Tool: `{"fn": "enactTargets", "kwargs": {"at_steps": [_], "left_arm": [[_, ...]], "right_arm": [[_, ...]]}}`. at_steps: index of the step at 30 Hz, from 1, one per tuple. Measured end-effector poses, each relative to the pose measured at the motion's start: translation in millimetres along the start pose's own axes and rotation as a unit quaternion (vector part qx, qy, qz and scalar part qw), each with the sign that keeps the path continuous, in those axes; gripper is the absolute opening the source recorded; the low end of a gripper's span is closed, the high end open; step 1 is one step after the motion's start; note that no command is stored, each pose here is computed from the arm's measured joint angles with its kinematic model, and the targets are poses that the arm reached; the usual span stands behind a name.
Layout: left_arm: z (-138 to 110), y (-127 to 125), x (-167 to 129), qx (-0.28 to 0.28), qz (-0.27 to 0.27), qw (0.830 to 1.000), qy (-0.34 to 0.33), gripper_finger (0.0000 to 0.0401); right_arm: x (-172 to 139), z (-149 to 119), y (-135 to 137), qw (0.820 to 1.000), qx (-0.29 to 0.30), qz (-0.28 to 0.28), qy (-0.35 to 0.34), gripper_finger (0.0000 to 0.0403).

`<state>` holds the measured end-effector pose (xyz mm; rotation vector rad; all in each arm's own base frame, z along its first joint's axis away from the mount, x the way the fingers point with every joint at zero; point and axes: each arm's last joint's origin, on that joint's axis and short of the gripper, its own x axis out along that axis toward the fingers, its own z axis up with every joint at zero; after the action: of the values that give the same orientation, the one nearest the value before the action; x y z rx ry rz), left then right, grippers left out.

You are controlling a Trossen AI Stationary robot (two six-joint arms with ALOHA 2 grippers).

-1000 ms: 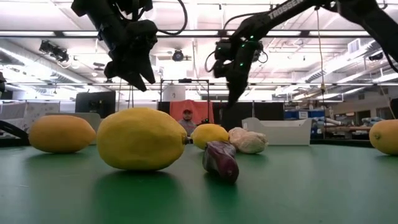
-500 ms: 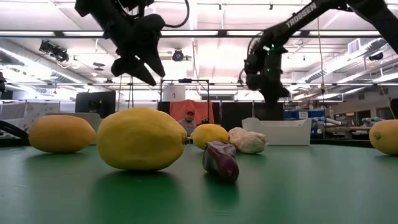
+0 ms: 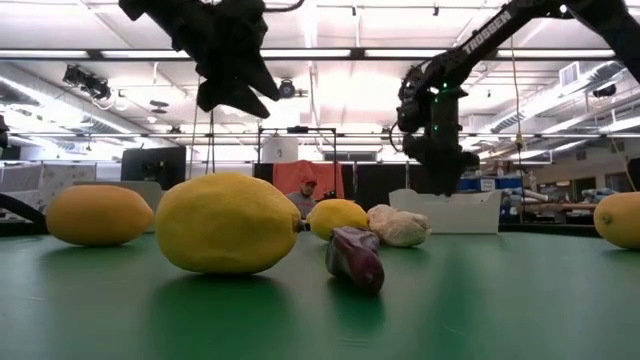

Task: Sort produce into baskets
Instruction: Put the eggplant into the top white bin

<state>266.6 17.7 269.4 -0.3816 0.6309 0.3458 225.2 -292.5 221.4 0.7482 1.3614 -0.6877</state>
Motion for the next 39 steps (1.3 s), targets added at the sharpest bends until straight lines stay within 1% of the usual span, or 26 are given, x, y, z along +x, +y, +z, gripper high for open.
{"fn": "enactTargets", "kwargs": {"at_steps": [3,7,8,11,15,17,22,25,27,31,33,35,37,39], "left_arm": [[-2.4,-8.3,-1.3,0.029,-0.020,0.999,0.000,0.0223],[-4.8,-16.1,-2.8,0.066,-0.036,0.997,-0.003,0.0223],[-5.2,-17.7,-3.1,0.077,-0.048,0.996,-0.001,0.0222],[-4.5,-21.6,-3.7,0.093,-0.084,0.992,0.000,0.0215],[-2.4,-24.0,-4.1,0.114,-0.111,0.987,-0.009,0.0196],[-1.3,-24.9,-4.3,0.116,-0.118,0.986,-0.014,0.0188],[-3.4,-29.0,-5.4,0.118,-0.127,0.985,-0.011,0.0183],[-7.4,-37.1,-5.9,0.127,-0.140,0.982,-0.009,0.0183],[-11.4,-46.2,-4.9,0.137,-0.161,0.977,-0.007,0.0183],[-25.9,-71.7,5.6,0.166,-0.228,0.959,0.009,0.0183],[-33.9,-85.7,12.9,0.166,-0.248,0.954,0.008,0.0183],[-41.5,-98.0,20.4,0.150,-0.258,0.954,0.006,0.0183],[-49.5,-108.4,30.2,0.114,-0.255,0.960,0.005,0.0183],[-59.9,-114.8,41.2,0.059,-0.228,0.972,0.015,0.0183]], "right_arm": [[-14.3,-4.2,8.7,1.000,0.001,0.001,-0.023,0.0194],[-41.7,-14.4,28.7,0.998,-0.006,0.009,-0.069,0.0199],[-50.4,-18.5,35.5,0.996,-0.009,0.013,-0.083,0.0199],[-75.7,-33.1,61.3,0.991,-0.013,0.030,-0.128,0.0197],[-107.5,-59.6,100.5,0.980,-0.019,0.062,-0.186,0.0197],[-118.0,-75.2,118.9,0.977,-0.028,0.063,-0.202,0.0197],[-128.7,-114.9,158.0,0.978,-0.036,0.066,-0.192,0.0197],[-132.8,-138.3,181.5,0.977,-0.041,0.066,-0.199,0.0197],[-133.7,-153.0,196.6,0.976,-0.053,0.071,-0.201,0.0197],[-131.0,-177.6,220.9,0.974,-0.093,0.071,-0.196,0.0197],[-129.2,-187.0,230.3,0.972,-0.106,0.072,-0.195,0.0197],[-126.0,-195.8,241.2,0.970,-0.122,0.074,-0.194,0.0197],[-124.9,-206.4,249.0,0.969,-0.136,0.075,-0.193,0.0197],[-123.9,-217.9,255.9,0.968,-0.144,0.075,-0.191,0.0197]]}}
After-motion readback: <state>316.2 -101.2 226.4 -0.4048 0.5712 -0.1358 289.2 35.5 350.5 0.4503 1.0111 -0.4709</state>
